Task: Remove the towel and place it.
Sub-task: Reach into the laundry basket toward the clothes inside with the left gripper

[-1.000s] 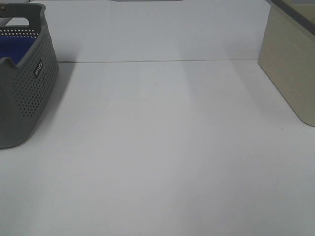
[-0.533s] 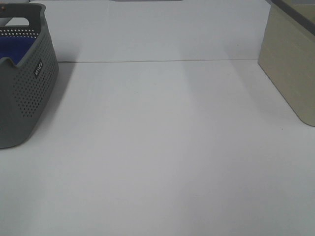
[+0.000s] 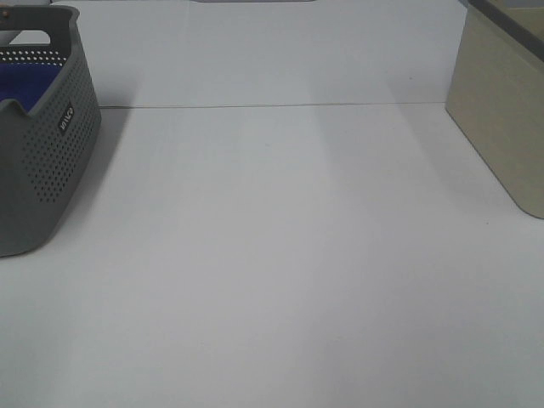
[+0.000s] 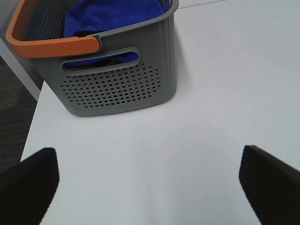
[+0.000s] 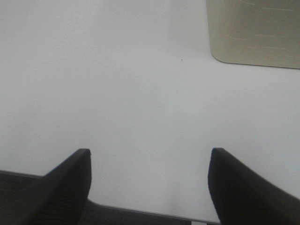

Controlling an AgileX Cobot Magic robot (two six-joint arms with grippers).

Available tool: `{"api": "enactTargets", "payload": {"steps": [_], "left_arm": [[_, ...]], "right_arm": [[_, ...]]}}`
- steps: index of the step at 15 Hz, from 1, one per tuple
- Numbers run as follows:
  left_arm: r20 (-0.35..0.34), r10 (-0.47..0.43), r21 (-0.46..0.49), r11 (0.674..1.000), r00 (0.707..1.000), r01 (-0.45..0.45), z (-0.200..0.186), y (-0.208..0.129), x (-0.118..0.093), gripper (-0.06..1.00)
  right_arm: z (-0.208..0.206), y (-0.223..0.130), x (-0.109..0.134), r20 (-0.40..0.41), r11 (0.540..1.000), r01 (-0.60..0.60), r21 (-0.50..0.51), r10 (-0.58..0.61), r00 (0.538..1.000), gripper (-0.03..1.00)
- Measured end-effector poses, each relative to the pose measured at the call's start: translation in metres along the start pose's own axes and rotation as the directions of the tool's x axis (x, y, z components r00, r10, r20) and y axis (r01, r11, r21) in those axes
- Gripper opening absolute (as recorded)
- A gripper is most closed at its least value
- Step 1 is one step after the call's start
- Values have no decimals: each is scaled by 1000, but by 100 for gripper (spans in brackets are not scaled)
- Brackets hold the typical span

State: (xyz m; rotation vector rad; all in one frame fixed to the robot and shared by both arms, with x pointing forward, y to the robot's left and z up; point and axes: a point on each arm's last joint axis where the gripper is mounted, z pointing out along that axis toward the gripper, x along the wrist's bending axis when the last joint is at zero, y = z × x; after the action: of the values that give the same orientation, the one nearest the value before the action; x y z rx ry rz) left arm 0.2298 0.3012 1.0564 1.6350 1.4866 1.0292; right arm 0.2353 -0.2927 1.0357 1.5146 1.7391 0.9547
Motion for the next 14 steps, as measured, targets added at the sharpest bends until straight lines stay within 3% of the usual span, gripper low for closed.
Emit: {"api": "enactTargets", "payload": {"steps": [4,6,8,9,10,12,13,14], "left_arm": [[-3,48,65,997,999,-48,4,14,3,99],[18,143,129,981,990,-144,6,34,5,99],[59,297,179,936,953,-303,12,70,10,99],[79,358,199,909,930,-366,19,90,13,99],[121,500,256,819,857,-514,44,131,21,99],[156,602,289,730,783,-619,73,169,29,99],[175,624,303,702,761,-645,84,177,30,99],[200,674,327,638,711,-697,107,194,35,99]], "right_arm": [[0,0,0,0,1000,0,0,0,1000,69],[0,0,0,0,1000,0,0,0,1000,69],[0,0,0,0,1000,0,0,0,1000,69],[0,0,0,0,1000,0,0,0,1000,69],[0,0,0,0,1000,0,0,0,1000,69],[0,0,0,0,1000,0,0,0,1000,69],[0,0,0,0,1000,0,0,0,1000,69],[0,0,0,0,1000,0,0,0,1000,69]]}}
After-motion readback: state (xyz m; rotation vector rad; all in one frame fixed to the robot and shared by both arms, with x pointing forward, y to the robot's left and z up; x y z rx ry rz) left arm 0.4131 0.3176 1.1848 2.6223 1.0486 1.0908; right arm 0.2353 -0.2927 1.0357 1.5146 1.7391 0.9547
